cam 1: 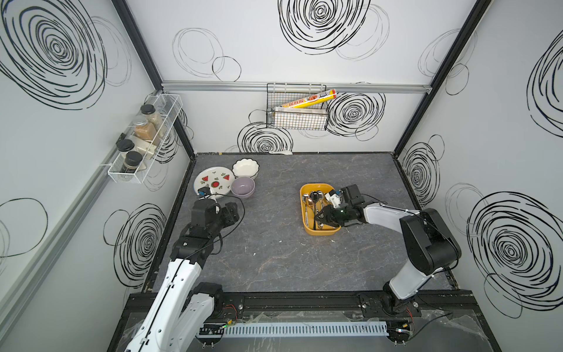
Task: Put the spoon into the storage box
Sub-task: Place the spoon in the storage box, then reset both arms
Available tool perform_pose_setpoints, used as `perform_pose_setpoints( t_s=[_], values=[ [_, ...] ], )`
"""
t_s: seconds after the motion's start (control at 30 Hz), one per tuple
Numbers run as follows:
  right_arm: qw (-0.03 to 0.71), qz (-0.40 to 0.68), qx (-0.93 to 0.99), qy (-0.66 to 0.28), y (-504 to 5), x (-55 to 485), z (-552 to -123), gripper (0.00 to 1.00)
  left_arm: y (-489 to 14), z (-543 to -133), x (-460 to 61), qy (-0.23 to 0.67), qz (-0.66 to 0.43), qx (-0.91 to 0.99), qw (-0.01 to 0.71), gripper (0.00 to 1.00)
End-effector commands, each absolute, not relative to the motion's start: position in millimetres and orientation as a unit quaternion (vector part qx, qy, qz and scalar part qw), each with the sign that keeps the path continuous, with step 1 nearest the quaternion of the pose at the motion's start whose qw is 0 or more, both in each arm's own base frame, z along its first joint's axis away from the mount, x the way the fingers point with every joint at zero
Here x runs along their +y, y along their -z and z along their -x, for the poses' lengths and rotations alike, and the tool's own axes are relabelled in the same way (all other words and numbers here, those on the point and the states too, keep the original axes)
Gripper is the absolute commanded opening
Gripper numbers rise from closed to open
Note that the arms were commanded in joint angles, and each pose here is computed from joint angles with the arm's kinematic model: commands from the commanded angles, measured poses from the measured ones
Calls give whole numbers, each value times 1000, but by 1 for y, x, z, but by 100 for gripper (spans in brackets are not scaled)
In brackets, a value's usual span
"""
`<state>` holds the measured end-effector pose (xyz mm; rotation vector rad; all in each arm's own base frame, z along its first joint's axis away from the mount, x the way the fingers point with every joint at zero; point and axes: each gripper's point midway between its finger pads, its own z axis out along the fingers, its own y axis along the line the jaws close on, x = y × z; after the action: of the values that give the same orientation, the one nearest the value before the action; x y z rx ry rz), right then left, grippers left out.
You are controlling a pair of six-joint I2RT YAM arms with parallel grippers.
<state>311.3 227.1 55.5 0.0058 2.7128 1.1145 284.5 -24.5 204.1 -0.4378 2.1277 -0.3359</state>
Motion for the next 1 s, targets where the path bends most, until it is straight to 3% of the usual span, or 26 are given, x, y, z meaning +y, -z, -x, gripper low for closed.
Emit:
perform_pose_setpoints(
  t_s=[0.0,0.1,0.23,0.33,0.5,0.73,0.97],
  values=[
    [156,0,941,-299,-59,202,-324,44,-211,-289,-26,141,164,855,471,74],
    [254,11,939,-232,-90,178,-345,48,-217,-291,-25,137,159,849,485,77],
    [427,-6,891,-153,-159,136,-364,61,-234,-299,-20,139,164,820,531,83],
    [549,-20,831,-86,-205,101,-364,76,-258,-306,-13,154,196,770,587,99],
    [690,-41,722,-31,-242,63,-340,89,-269,-306,1,76,223,667,707,99],
    [704,-131,687,121,-215,-2,-314,89,-227,-324,4,-35,176,678,713,99],
    [707,-157,673,148,-180,-22,-297,89,-192,-312,9,-91,121,681,716,99]
  ],
)
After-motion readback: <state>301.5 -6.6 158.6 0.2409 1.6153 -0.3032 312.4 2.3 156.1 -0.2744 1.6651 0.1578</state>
